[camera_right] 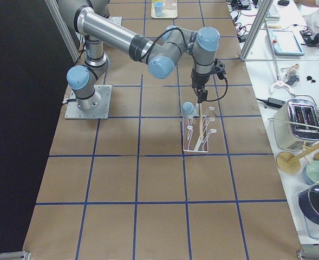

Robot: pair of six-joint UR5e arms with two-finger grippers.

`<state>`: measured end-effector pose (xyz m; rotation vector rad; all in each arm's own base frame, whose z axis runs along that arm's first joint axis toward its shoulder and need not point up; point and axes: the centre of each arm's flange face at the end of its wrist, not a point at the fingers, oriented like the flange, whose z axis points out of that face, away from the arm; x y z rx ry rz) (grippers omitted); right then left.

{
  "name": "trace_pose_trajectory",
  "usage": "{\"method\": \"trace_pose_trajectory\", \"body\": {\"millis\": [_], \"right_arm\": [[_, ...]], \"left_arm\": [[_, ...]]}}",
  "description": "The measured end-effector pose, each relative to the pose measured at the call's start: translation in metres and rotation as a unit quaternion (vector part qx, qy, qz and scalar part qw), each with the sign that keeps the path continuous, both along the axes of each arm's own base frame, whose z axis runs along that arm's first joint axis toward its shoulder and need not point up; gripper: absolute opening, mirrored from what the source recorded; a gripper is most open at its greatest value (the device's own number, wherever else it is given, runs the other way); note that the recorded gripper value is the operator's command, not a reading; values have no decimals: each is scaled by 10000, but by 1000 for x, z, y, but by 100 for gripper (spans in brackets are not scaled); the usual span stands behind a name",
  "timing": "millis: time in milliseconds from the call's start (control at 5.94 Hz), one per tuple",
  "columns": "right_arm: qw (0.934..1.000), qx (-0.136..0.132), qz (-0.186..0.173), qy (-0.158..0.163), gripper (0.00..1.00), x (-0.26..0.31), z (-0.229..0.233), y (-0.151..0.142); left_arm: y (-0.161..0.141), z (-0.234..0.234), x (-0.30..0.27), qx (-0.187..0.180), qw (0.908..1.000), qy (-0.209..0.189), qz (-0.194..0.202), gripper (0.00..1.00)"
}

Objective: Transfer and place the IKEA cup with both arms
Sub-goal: 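Lower the right gripper and close it on the light blue cup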

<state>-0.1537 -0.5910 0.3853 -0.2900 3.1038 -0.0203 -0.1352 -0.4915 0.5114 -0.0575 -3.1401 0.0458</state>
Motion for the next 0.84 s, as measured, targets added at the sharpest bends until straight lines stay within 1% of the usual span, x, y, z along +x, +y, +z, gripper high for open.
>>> {"method": "trace_pose_trajectory", "body": {"millis": [337,505,842], "right_arm": [[10000,-46,31,23,100,7,-37,7],[10000,-12,39,3,100,10,-50,12],[10000,42,43,-27,100,11,-62,14]], "left_arm": [[0,0,-1,4,10000,3,-5,98],[0,-1,-1,8,10000,6,-5,98],[-1,-1,-1,10,10000,8,-6,98]]}}
